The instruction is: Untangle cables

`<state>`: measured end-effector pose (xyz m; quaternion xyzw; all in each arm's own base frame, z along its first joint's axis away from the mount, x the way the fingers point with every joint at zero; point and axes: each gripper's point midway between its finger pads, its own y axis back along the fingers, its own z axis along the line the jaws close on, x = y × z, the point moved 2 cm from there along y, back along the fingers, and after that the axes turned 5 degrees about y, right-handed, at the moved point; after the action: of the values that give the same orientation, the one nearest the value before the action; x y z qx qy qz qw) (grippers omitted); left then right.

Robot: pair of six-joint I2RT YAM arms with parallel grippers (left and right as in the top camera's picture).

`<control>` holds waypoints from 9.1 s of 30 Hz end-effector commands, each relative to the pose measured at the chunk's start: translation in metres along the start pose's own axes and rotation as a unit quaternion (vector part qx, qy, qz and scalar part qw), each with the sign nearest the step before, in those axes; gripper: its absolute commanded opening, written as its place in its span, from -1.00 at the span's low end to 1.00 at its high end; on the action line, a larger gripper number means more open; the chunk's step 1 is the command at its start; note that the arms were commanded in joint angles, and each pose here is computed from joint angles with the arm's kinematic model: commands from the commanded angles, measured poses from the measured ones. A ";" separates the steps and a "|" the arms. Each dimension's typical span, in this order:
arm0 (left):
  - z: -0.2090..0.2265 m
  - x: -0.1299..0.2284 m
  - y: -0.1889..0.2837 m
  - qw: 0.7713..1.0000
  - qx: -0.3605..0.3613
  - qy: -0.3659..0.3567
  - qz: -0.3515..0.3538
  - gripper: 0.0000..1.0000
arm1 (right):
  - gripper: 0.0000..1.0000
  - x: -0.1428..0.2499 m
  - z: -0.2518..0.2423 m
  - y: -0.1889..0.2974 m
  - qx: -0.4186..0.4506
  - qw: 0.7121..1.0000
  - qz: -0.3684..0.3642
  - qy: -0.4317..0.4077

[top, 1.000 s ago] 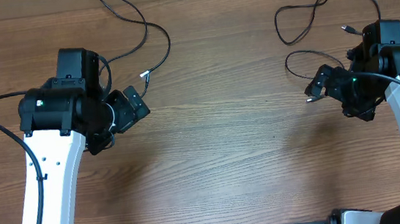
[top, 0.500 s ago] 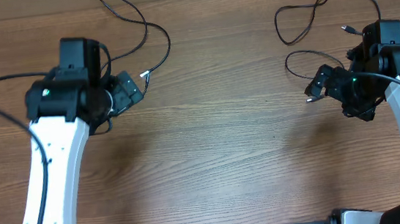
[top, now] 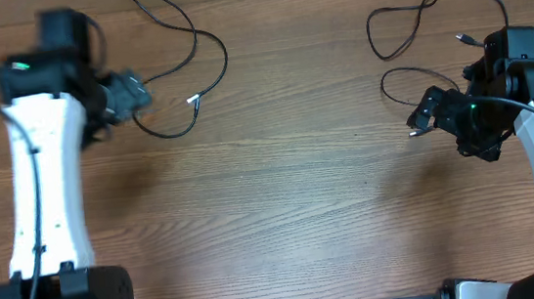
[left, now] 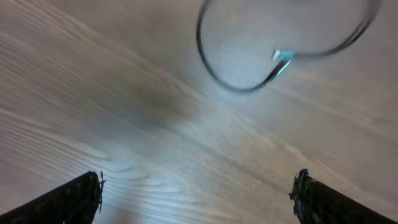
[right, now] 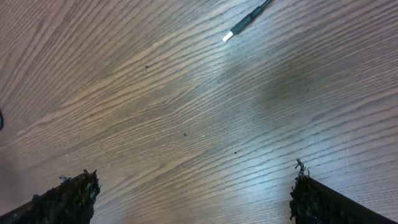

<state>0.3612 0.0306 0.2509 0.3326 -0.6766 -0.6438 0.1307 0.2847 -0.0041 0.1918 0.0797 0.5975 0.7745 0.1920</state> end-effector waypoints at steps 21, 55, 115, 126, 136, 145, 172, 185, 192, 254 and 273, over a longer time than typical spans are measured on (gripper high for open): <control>0.026 -0.028 -0.159 0.986 -0.082 -0.026 0.146 0.99 | 1.00 0.002 0.003 0.003 -0.005 1.000 -0.007 0.005; 0.002 -0.065 -0.230 0.995 -0.076 -0.025 0.054 0.64 | 1.00 0.002 0.003 0.003 -0.005 1.000 -0.007 0.005; -0.051 0.077 -0.179 0.960 -0.062 -0.135 0.239 -0.91 | 1.00 0.002 0.003 0.003 -0.005 1.000 -0.007 0.005; -0.081 0.106 -0.059 0.974 -0.005 -0.152 0.167 -0.92 | 1.00 0.002 0.003 0.003 -0.005 1.000 -0.007 0.005; -0.077 0.145 0.024 0.974 0.042 -0.181 0.129 -0.92 | 1.00 0.002 0.003 0.003 -0.005 1.000 -0.007 0.005; -0.079 0.186 0.054 0.978 0.011 -0.197 0.068 -0.92 | 1.00 0.002 0.003 0.003 -0.005 1.000 -0.007 0.005; -0.097 0.189 0.013 0.975 -0.034 -0.206 0.075 0.07 | 1.00 0.002 0.002 0.003 -0.005 1.000 -0.007 0.005; -0.104 0.142 0.004 0.990 -0.003 -0.134 0.034 0.79 | 1.00 0.002 0.003 0.003 -0.005 1.000 -0.007 0.005; -0.112 0.083 -0.010 0.997 0.003 -0.023 -0.069 1.00 | 1.00 0.002 0.003 0.003 -0.005 1.000 -0.007 0.005; -0.115 0.074 -0.006 0.975 0.140 -0.164 0.048 -0.92 | 1.00 0.002 0.003 0.003 -0.005 1.000 -0.007 0.005; -0.094 0.123 0.063 0.965 0.101 -0.239 -0.025 -0.92 | 1.00 0.002 0.003 0.003 -0.005 1.000 -0.007 0.005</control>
<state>0.3043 -0.1353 0.2935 0.1800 -0.7675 -0.6099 -0.0811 0.2846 -0.0041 0.1917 0.0800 0.5975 0.7744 0.1920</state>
